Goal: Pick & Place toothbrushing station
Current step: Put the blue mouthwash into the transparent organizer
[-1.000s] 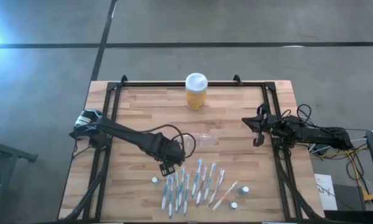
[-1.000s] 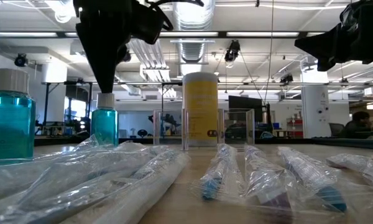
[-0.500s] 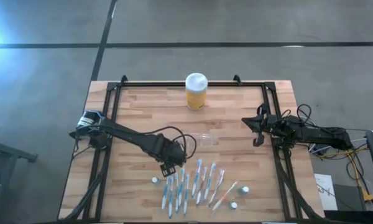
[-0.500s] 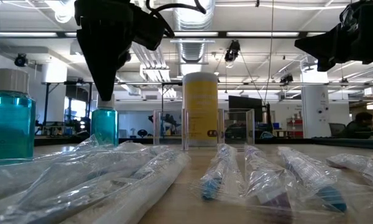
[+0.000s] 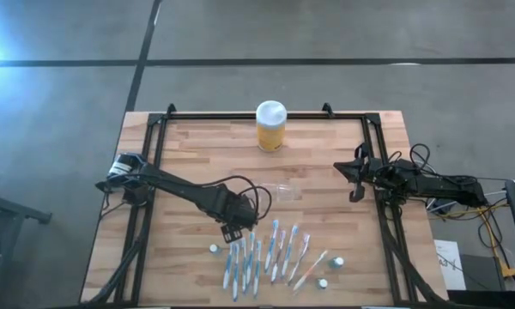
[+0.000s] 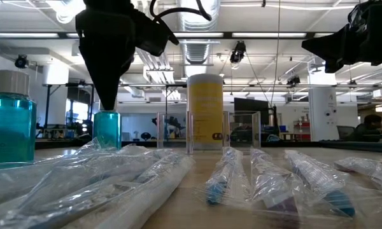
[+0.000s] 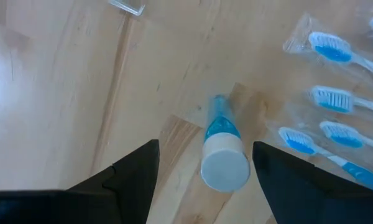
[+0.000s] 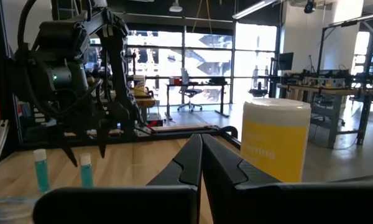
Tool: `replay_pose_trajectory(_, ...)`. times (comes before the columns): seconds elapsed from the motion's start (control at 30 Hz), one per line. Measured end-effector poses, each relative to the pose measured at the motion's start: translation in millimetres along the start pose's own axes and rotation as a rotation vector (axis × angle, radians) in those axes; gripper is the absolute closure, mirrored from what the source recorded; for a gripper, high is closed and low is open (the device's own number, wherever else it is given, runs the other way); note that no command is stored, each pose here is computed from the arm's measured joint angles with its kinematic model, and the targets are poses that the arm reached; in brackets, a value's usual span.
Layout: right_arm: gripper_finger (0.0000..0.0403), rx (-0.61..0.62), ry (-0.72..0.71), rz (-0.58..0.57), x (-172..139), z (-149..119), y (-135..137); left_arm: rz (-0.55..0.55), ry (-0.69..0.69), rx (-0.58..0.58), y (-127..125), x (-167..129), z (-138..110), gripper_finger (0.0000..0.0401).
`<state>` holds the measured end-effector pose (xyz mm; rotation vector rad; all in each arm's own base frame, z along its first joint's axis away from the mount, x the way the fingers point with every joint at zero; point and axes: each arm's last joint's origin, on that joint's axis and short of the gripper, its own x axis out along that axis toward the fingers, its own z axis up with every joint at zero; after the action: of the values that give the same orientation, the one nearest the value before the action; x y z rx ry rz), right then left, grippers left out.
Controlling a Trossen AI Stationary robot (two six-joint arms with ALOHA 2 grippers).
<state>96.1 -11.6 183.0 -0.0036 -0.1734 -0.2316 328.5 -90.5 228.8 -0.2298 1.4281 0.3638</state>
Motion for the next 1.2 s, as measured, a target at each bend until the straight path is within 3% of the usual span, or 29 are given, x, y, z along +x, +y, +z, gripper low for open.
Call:
replay_pose_trajectory(0.43,0.0394,0.0,-0.001,0.0,0.0,0.1,0.0,-0.009,0.005,0.014,1.3,1.7,0.8,0.0301)
replay_pose_trajectory(0.8,0.0394,0.0,0.0,0.0,0.0,-0.1,0.0,-0.028,0.006,0.059,0.9,-3.1,1.4,0.0304)
replay_pose_trajectory(1.0,0.0394,-0.015,0.0,0.0,0.0,-0.1,0.0,-0.065,-0.165,0.117,16.5,-51.9,-2.0,0.0304)
replay_pose_trajectory(1.2,0.0394,-0.038,0.0,0.0,0.0,-0.1,0.0,-0.14,-0.392,0.16,48.8,-98.2,-27.2,0.0304)
